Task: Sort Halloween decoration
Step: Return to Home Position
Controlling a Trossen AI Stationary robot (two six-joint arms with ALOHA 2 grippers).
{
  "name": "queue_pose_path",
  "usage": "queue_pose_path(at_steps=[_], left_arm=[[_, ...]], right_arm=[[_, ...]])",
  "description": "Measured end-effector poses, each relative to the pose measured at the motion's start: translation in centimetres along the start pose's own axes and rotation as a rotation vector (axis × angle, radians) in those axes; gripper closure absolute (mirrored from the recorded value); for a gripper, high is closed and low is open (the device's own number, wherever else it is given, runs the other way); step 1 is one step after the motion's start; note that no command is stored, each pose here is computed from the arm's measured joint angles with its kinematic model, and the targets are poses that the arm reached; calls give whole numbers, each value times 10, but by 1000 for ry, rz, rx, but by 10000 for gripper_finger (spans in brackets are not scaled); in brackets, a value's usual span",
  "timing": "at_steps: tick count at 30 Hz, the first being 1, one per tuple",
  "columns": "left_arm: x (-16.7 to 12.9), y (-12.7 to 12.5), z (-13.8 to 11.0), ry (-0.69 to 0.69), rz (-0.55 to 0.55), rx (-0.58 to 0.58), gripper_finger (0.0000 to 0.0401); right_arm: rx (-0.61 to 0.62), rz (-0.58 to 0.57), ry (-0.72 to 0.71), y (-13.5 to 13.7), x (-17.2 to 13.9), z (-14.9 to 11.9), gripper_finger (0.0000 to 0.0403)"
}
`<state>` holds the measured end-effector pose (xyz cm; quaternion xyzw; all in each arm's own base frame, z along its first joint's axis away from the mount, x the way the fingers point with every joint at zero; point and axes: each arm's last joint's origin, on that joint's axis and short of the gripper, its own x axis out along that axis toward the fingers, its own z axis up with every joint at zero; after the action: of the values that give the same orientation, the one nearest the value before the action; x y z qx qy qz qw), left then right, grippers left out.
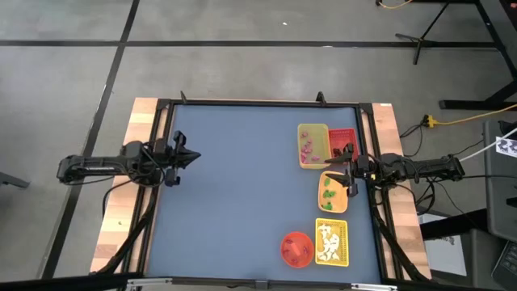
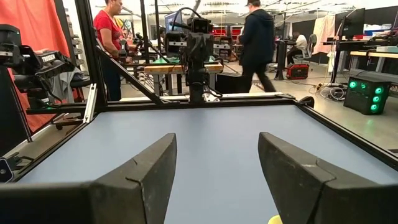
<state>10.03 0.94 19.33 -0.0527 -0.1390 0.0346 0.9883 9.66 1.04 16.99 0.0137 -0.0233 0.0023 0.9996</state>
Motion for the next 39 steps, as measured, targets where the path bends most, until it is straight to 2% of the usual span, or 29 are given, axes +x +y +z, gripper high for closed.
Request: queue_pose_path(at_steps=[9, 32, 36, 39], left_arm=[[-8, -1, 12, -122, -15, 1, 399], [-8, -2, 13, -129, -24, 2, 399], [-7, -1, 6, -62, -5, 68, 399], [-7, 0, -3, 37, 4, 64, 399]], right_arm=[[0, 1, 0, 0, 0, 0, 178], [0, 2, 0, 0, 0, 0, 178], [0, 2, 0, 0, 0, 0, 178], [0, -1, 0, 0, 0, 0, 178]])
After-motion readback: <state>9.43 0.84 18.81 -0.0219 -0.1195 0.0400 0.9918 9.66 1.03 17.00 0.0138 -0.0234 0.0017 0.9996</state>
